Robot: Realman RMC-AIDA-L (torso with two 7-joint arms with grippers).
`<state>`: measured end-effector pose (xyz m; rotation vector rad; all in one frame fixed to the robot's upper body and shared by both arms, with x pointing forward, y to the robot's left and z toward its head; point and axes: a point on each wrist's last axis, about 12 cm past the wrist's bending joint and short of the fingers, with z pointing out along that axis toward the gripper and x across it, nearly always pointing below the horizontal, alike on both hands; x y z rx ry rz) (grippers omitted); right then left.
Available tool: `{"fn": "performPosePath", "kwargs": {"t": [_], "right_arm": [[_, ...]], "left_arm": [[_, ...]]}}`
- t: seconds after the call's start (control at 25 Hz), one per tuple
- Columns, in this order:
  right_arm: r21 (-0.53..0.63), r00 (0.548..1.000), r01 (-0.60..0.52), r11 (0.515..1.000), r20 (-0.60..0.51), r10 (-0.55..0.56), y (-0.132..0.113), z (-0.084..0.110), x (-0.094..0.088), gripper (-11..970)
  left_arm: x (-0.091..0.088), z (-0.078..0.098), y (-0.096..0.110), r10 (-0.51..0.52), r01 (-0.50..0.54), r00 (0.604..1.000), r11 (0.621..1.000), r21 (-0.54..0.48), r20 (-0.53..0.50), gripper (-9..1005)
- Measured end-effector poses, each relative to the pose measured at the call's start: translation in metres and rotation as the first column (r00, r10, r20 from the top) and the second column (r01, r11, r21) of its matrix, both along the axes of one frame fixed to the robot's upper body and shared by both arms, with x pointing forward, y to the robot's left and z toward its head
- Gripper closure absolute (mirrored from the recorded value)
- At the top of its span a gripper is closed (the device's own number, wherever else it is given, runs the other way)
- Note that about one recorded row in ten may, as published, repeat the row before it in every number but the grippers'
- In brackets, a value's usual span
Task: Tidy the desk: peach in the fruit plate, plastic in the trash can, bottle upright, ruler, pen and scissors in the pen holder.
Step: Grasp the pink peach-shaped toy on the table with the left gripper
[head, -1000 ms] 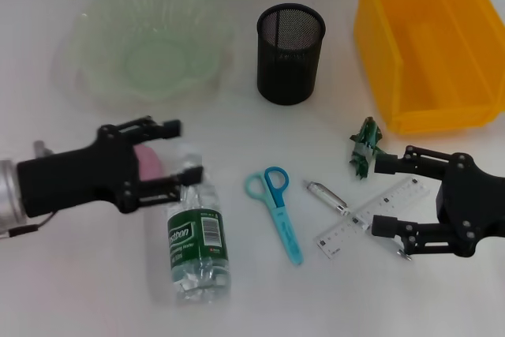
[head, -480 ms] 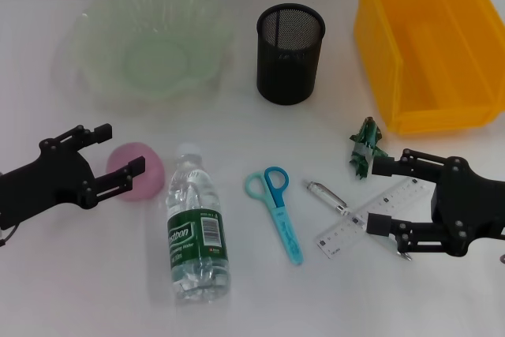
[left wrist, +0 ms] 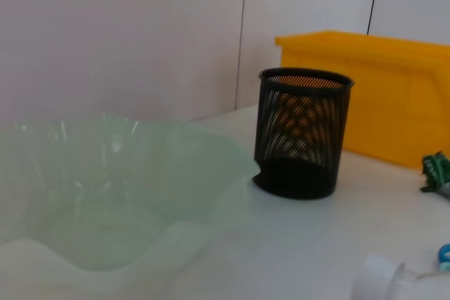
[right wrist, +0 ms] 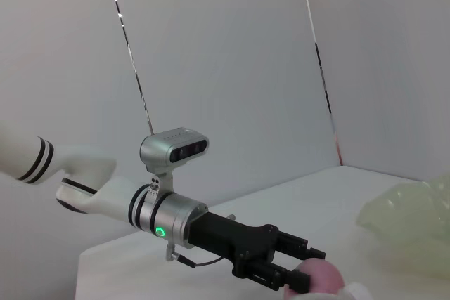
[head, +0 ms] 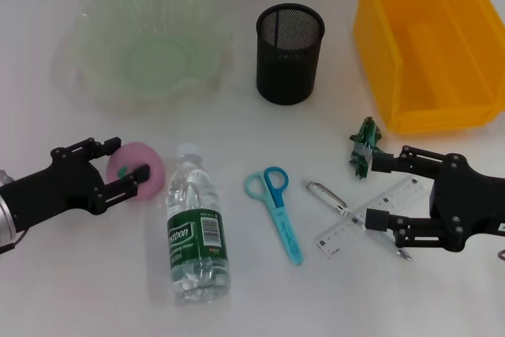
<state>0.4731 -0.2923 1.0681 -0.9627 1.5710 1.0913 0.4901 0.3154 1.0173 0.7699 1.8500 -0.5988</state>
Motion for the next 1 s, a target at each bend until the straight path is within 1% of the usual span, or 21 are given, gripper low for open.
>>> {"fn": "performPosePath", "kwargs": {"t": [0.08,0.24,0.36,0.48,0.52,0.6,0.68,0.76,0.8,0.84,0.88,0.96,1.0], "right_arm": [[0.000,1.000,0.000,1.000,0.000,0.000,0.000,0.000,0.000,119],[0.000,1.000,0.000,1.000,-0.003,0.000,0.000,0.000,0.000,119],[0.001,1.000,0.003,1.000,-0.007,-0.003,0.000,-0.001,-0.001,120],[0.001,1.000,0.005,1.000,-0.008,-0.005,-0.001,-0.001,-0.001,120],[0.001,1.000,0.006,1.000,-0.009,-0.006,-0.001,-0.001,-0.001,120],[0.001,1.000,0.007,1.000,-0.010,-0.007,-0.001,-0.001,-0.001,120],[0.002,1.000,0.007,1.000,-0.011,-0.007,-0.001,-0.001,-0.001,120],[0.004,1.000,0.008,1.000,-0.011,-0.008,-0.001,-0.001,-0.001,120],[0.006,1.000,0.009,1.000,-0.009,-0.009,-0.001,0.000,-0.001,120],[0.009,1.000,0.011,1.000,-0.007,-0.011,-0.001,0.000,-0.001,120],[0.012,1.000,0.013,1.000,-0.005,-0.013,-0.001,0.000,0.000,120],[0.016,1.000,0.014,1.000,-0.002,-0.014,-0.001,0.001,0.000,120],[0.018,1.000,0.014,1.000,-0.001,-0.014,-0.001,0.001,0.000,120]], "left_arm": [[0.003,-0.001,0.000,0.011,-0.011,1.000,1.000,0.017,-0.003,258],[0.009,-0.005,0.004,0.069,-0.068,0.998,0.996,0.056,-0.013,413],[0.011,-0.003,0.004,0.073,-0.073,0.997,0.996,0.044,-0.014,524],[0.014,0.004,0.003,0.069,-0.069,0.997,0.998,0.004,-0.021,625],[0.017,0.010,0.002,0.064,-0.064,0.998,0.998,-0.021,-0.021,659],[0.022,0.024,0.002,0.051,-0.052,0.999,0.995,-0.084,-0.007,681],[0.029,0.046,0.002,0.035,-0.027,0.998,0.986,-0.163,0.050,703],[0.039,0.064,-0.001,0.029,-0.005,0.993,0.979,-0.205,0.114,726],[0.047,0.072,-0.004,0.030,0.001,0.990,0.977,-0.215,0.140,737],[0.053,0.076,-0.006,0.034,0.000,0.988,0.976,-0.220,0.152,748],[0.066,0.083,-0.010,0.055,-0.016,0.985,0.974,-0.224,0.166,759],[0.084,0.090,-0.019,0.068,-0.029,0.982,0.976,-0.216,0.175,781],[0.091,0.093,-0.024,0.059,-0.021,0.983,0.978,-0.205,0.176,822]]}}
